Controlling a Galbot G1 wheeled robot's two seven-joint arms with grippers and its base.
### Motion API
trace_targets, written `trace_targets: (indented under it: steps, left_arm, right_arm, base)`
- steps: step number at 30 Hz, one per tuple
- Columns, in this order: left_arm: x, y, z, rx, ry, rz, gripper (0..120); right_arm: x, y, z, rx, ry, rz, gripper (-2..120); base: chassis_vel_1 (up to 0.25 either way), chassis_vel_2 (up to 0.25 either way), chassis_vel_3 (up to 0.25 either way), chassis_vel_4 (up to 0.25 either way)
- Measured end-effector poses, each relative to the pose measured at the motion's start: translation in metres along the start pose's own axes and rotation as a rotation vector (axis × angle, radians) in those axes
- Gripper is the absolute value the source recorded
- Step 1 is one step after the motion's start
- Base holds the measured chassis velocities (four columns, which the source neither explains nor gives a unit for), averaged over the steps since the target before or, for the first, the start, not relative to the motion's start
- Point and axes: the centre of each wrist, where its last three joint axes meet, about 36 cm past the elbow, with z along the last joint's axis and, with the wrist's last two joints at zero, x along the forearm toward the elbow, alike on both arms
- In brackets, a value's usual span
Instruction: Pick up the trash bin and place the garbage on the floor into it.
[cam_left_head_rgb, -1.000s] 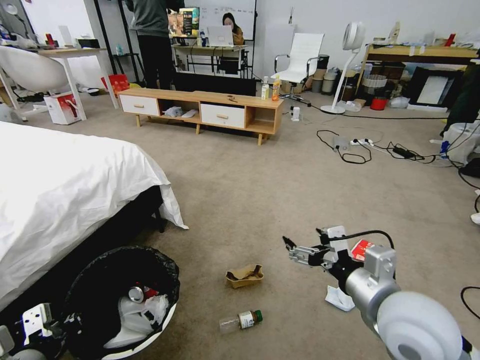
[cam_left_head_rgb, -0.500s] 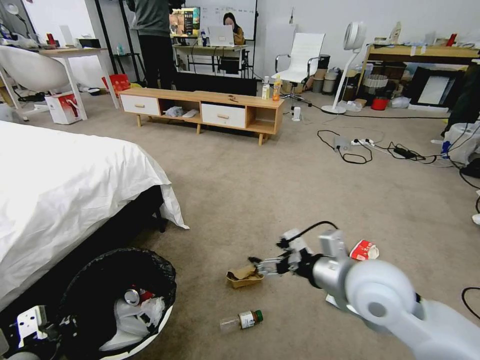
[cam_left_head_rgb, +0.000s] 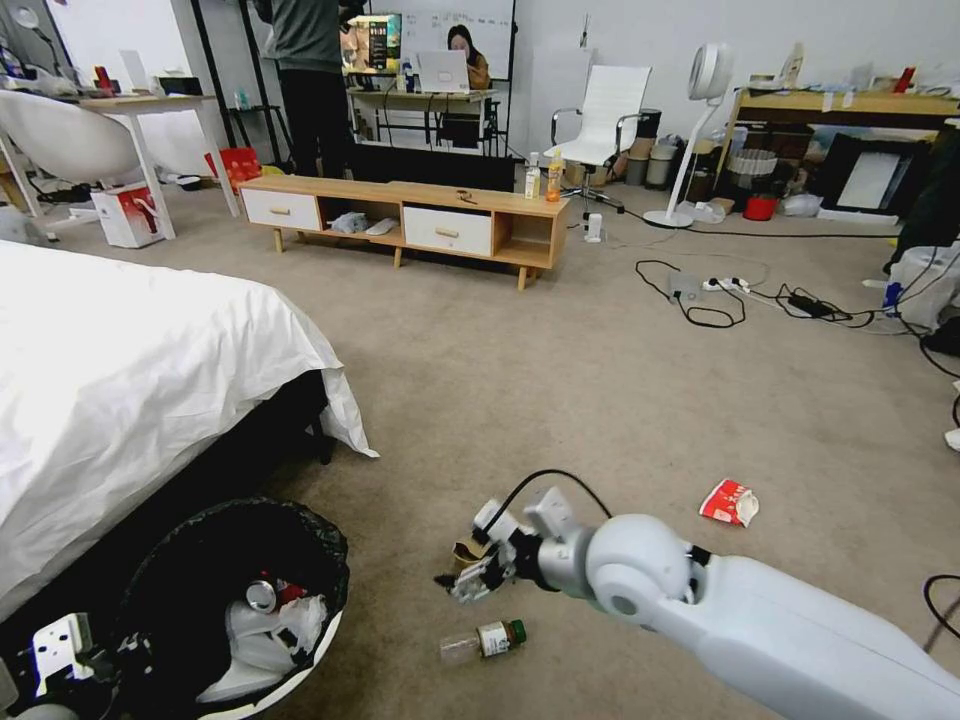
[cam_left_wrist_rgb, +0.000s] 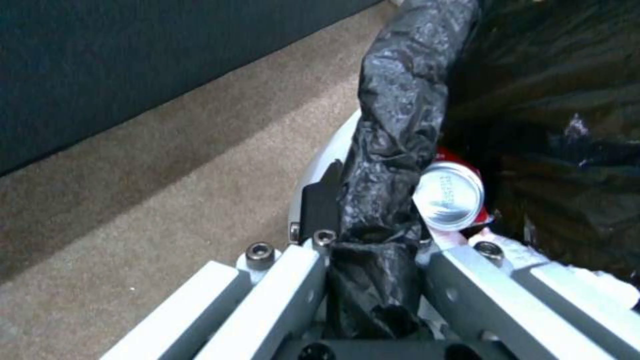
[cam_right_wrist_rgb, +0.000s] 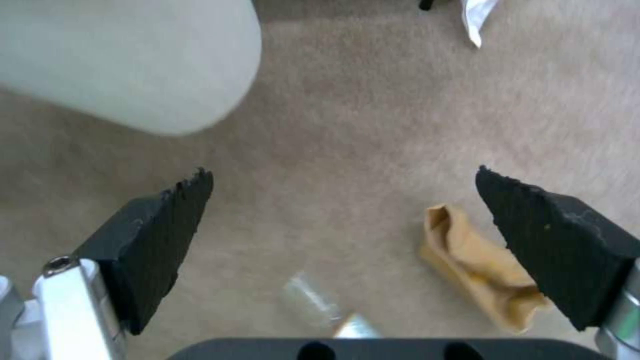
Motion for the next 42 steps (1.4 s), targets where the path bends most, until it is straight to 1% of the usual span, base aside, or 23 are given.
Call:
trace_targets:
  steps: [1,2,4,5,6,7,8,9,10,11,12,13,15,18,23,29,34,38,42]
  left_arm:
    - [-0.001,0.001,0.001,0.002,0.002,-0.002,1]
    - [-0.001,0.001,0.001,0.002,0.002,-0.002,1]
    - [-0.002,0.002,0.002,0.003,0.005,-0.005,1]
    - [-0.002,0.002,0.002,0.003,0.005,-0.005,1]
    - [-0.003,0.003,0.003,0.006,0.006,-0.007,1]
    - [-0.003,0.003,0.003,0.006,0.006,-0.007,1]
    - [-0.004,0.004,0.004,0.009,0.007,-0.009,1]
    - [-0.004,0.004,0.004,0.011,0.007,-0.010,1]
    - [-0.005,0.004,0.005,0.014,0.009,-0.011,1]
    - [-0.005,0.004,0.005,0.014,0.009,-0.011,1]
    - [-0.005,0.004,0.007,0.017,0.010,-0.011,1]
    - [-0.005,0.004,0.007,0.017,0.010,-0.011,1]
    - [-0.007,0.003,0.007,0.021,0.008,-0.009,1]
    - [-0.007,0.002,0.007,0.025,0.007,-0.008,1]
    - [-0.009,0.003,0.009,0.027,0.011,-0.015,1]
    - [-0.009,0.005,0.009,0.026,0.013,-0.018,1]
    - [-0.012,0.007,0.007,0.016,0.015,-0.020,1]
    - [-0.015,0.008,0.005,0.014,0.016,-0.020,1]
    - [-0.020,0.008,0.006,0.017,0.021,-0.017,1]
  right_arm:
    - [-0.006,-0.003,0.005,0.056,-0.003,-0.003,100]
    - [-0.006,-0.003,0.005,0.056,-0.003,-0.003,100]
    - [-0.014,-0.008,0.014,0.181,-0.016,-0.005,100]
    - [-0.014,-0.008,0.014,0.181,-0.016,-0.005,100]
    - [-0.018,-0.010,0.022,0.261,-0.022,-0.007,100]
    - [-0.018,-0.010,0.022,0.261,-0.022,-0.007,100]
    - [-0.023,-0.012,0.029,0.335,-0.022,0.000,100]
    - [-0.024,-0.013,0.032,0.362,-0.023,0.004,100]
    - [-0.028,-0.015,0.040,0.434,-0.023,0.017,100]
    - [-0.028,-0.015,0.040,0.434,-0.023,0.017,100]
    - [-0.032,-0.016,0.047,0.476,-0.012,0.018,100]
    - [-0.032,-0.016,0.047,0.476,-0.012,0.018,100]
    - [-0.038,-0.017,0.056,0.517,-0.002,0.017,100]
    - [-0.044,-0.016,0.064,0.531,0.005,0.013,100]
    - [-0.051,-0.009,0.074,0.526,0.014,-0.004,100]
    - [-0.059,0.001,0.078,0.515,0.011,-0.023,100]
    - [-0.068,0.009,0.085,0.496,0.016,-0.041,100]
    - [-0.072,0.011,0.090,0.487,0.023,-0.047,100]
    - [-0.079,0.009,0.105,0.478,0.040,-0.047,100]
  base:
    - [0.000,0.000,0.000,0.000]
    - [0.000,0.000,0.000,0.000]
    - [0.000,0.000,0.000,0.000]
    - [0.000,0.000,0.000,0.000]
    - [0.000,0.000,0.000,0.000]
    - [0.000,0.000,0.000,0.000]
    - [0.000,0.000,0.000,0.000]
    - [0.000,0.000,0.000,0.000]
    - [0.000,0.000,0.000,0.000]
    - [0.000,0.000,0.000,0.000]
    - [0.000,0.000,0.000,0.000]
    - [0.000,0.000,0.000,0.000]
    - [0.000,0.000,0.000,0.000]
    - [0.000,0.000,0.000,0.000]
    - [0.000,0.000,0.000,0.000]
    - [0.000,0.000,0.000,0.000]
    - [0.000,0.000,0.000,0.000]
    - [0.000,0.000,0.000,0.000]
    - [0.000,0.000,0.000,0.000]
